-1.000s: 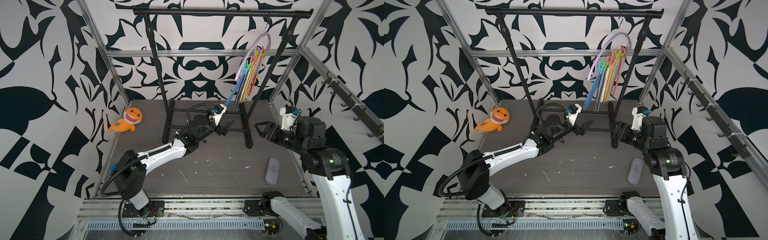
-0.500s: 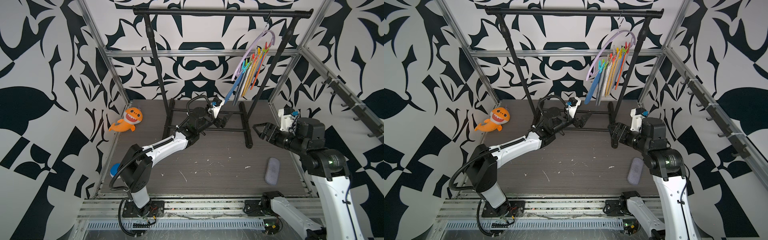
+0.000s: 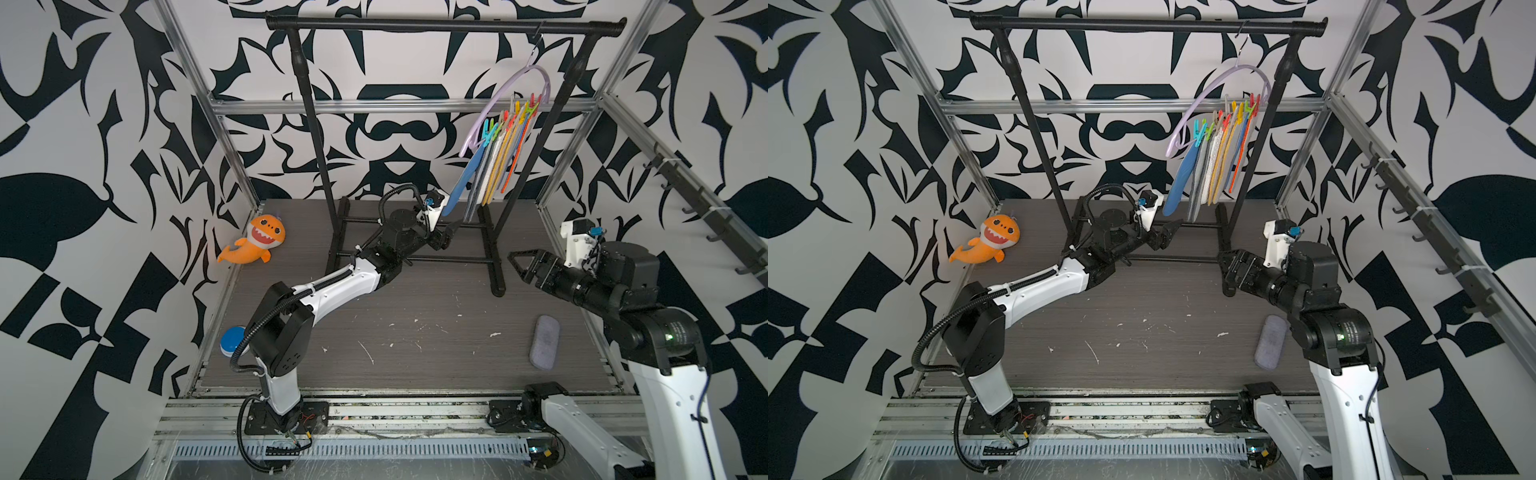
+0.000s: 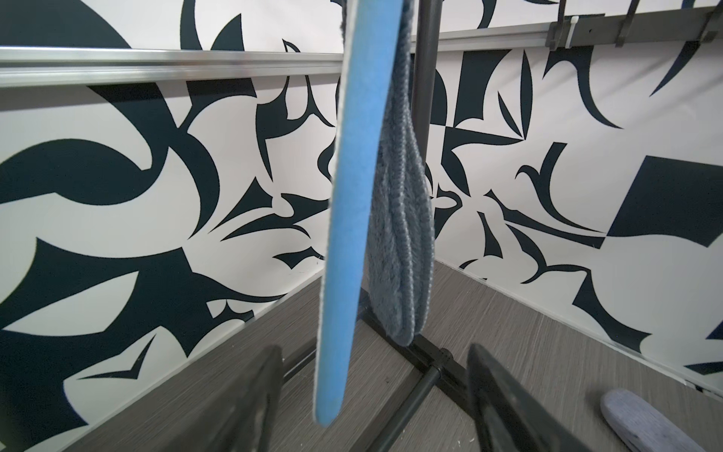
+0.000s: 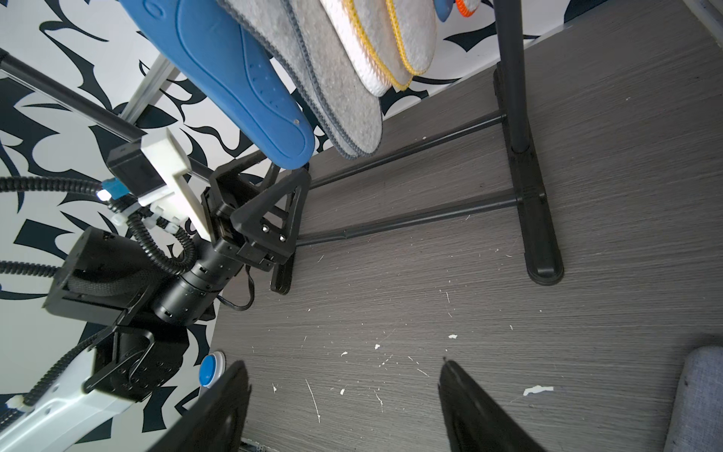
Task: Take the shoe insoles off the hanger
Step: Remove the insole from the hanger.
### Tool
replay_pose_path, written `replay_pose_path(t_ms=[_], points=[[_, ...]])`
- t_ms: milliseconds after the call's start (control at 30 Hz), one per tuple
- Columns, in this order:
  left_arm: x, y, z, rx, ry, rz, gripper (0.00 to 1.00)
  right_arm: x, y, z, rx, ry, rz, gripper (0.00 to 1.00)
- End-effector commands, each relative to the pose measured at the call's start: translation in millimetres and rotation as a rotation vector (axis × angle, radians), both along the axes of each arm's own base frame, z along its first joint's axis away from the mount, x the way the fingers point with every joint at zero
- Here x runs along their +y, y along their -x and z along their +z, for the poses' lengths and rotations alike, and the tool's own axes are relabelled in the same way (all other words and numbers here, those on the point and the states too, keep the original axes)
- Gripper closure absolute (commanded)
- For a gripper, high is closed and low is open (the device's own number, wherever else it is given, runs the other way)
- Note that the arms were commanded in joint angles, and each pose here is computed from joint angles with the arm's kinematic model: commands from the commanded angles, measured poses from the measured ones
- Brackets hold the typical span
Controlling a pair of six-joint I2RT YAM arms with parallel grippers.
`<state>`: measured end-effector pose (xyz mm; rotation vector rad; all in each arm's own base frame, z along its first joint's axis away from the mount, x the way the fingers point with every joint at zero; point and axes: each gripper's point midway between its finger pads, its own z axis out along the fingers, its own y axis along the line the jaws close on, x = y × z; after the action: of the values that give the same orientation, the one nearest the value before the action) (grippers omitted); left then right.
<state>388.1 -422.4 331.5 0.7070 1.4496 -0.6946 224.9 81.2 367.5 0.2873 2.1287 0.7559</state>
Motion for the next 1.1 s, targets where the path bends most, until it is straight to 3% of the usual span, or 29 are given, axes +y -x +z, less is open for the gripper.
replay_pose_path(t_ms=[0,233,467,700,1067], points=[[-5,-8,6,-0.015,0.017,0.002,0.35,3,1,5,-0.025,-0.016,0.012,0.25],[-8,-19,5,-0.004,0.015,0.026,0.74,4,4,7,-0.031,-0.034,0.015,0.37],[-8,-26,11,-0.002,0.040,0.042,0.89,7,7,10,-0.039,-0.073,0.018,0.44],[-1,-31,18,-0.004,0.058,0.082,1.00,2,3,18,-0.064,-0.095,-0.028,0.46],[13,-36,40,-0.019,0.099,0.123,1.00,-3,-23,27,-0.096,-0.122,-0.091,0.35]])
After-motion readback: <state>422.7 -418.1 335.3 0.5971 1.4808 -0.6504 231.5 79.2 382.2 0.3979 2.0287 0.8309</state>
